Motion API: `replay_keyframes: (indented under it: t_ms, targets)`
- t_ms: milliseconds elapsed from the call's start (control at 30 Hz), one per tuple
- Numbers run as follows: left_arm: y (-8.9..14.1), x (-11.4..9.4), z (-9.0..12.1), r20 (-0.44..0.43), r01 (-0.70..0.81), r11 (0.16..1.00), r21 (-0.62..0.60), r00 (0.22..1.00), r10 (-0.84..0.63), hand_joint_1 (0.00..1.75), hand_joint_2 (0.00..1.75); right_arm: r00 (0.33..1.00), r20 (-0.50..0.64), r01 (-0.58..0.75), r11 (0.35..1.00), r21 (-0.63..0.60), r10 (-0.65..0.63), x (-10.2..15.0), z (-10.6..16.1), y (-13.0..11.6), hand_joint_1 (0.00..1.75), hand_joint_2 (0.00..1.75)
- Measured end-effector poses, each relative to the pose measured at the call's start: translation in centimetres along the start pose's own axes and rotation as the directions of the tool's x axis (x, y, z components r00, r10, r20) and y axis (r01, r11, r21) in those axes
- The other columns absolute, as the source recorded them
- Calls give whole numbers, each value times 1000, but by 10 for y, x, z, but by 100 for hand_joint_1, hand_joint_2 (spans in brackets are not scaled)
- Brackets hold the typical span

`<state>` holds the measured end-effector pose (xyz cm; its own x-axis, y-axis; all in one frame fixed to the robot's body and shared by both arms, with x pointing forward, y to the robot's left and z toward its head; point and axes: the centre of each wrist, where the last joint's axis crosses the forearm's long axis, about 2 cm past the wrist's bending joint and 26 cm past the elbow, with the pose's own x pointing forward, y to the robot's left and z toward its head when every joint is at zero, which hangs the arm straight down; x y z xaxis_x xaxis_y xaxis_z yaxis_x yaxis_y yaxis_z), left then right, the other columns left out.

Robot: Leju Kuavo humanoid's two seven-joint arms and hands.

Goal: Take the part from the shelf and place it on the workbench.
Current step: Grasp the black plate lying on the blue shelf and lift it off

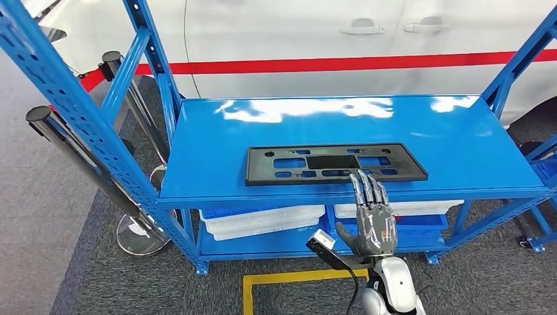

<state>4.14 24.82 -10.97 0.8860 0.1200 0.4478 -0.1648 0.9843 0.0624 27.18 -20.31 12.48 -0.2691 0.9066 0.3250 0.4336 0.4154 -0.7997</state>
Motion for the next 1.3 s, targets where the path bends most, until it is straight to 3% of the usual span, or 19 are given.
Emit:
replay_keyframes:
  t_ms: [300, 567, 933, 1267, 1300]
  targets:
    - [0, 2, -1, -8, 0, 1000, 0, 1000, 0, 0, 0, 1000, -9, -3, 1000, 14, 3, -3, -1, -1, 0, 175]
    - [-2, 4, -1, -14, -5, 1000, 4, 1000, 6, 0, 0, 1000, 18, 18, 1000, 1, -19, 6, -29, 0, 0, 175]
    - [0, 5, -2, -15, -31, 999, 34, 999, 31, 0, 0, 997, 64, 45, 992, 115, -52, 33, -65, 34, 0, 175]
    - [1, 5, -2, -26, -45, 997, 61, 999, 46, 0, 0, 996, 71, 47, 980, 193, -62, 43, -68, 50, 0, 175]
    - [0, 5, -2, -30, -46, 997, 66, 998, 48, 0, 0, 995, 74, 47, 979, 198, -62, 44, -69, 51, 9, 175]
